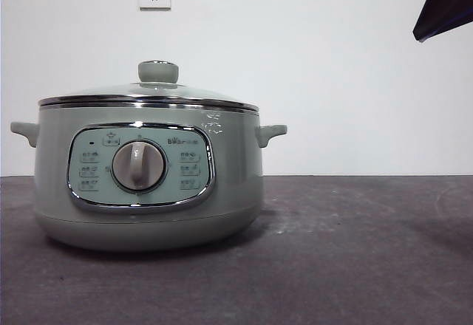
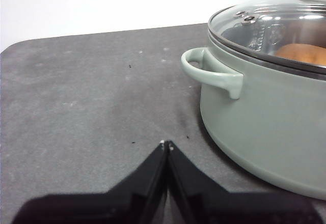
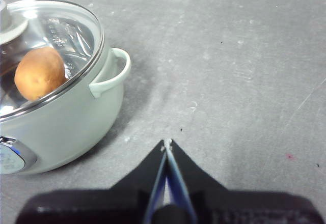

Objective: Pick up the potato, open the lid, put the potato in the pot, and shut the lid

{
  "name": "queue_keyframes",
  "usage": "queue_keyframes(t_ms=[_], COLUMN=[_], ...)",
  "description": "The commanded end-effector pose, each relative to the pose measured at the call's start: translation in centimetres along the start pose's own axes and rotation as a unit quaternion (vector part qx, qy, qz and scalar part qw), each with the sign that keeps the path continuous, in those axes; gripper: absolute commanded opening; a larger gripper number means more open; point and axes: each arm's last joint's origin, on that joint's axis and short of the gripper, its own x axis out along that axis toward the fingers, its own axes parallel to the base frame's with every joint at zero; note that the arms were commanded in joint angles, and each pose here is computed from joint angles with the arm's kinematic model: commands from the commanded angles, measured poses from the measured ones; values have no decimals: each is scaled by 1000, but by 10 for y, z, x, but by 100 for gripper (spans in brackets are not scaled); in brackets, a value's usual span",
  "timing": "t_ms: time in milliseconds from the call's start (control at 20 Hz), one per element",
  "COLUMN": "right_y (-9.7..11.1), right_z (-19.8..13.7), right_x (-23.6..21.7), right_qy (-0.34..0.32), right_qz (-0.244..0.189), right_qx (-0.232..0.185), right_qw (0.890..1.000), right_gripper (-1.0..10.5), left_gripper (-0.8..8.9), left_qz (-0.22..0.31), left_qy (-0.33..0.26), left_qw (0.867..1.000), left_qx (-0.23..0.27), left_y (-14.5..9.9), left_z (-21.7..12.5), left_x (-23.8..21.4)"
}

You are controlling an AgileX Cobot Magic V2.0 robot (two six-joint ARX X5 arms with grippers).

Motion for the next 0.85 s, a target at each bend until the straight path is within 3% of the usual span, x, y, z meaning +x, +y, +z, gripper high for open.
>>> queue_keyframes(t_ms=[50,400,700,850], right_y=[0,-2,-32,-48], right_z=[-1,-1,2,-11], right_x=[0,-2,-22,-28], right_qy=[-1,-3,-48,-94], right_qz=[-2,-6,-54,-8], right_qx=[5,7,28,0], right_qw=[1000,1000,997,996], right_gripper=[1,1,1,1], left_gripper=[-3,-3,-3,-3], left_qz=[2,2,2,2], left_qy=[6,6,6,6], left_qw=[1000,1000,1000,1000], left_qx=[0,0,0,0], left_y=[0,0,0,0], left_z=[-5,-5,-5,-5], left_x=[1,1,1,1])
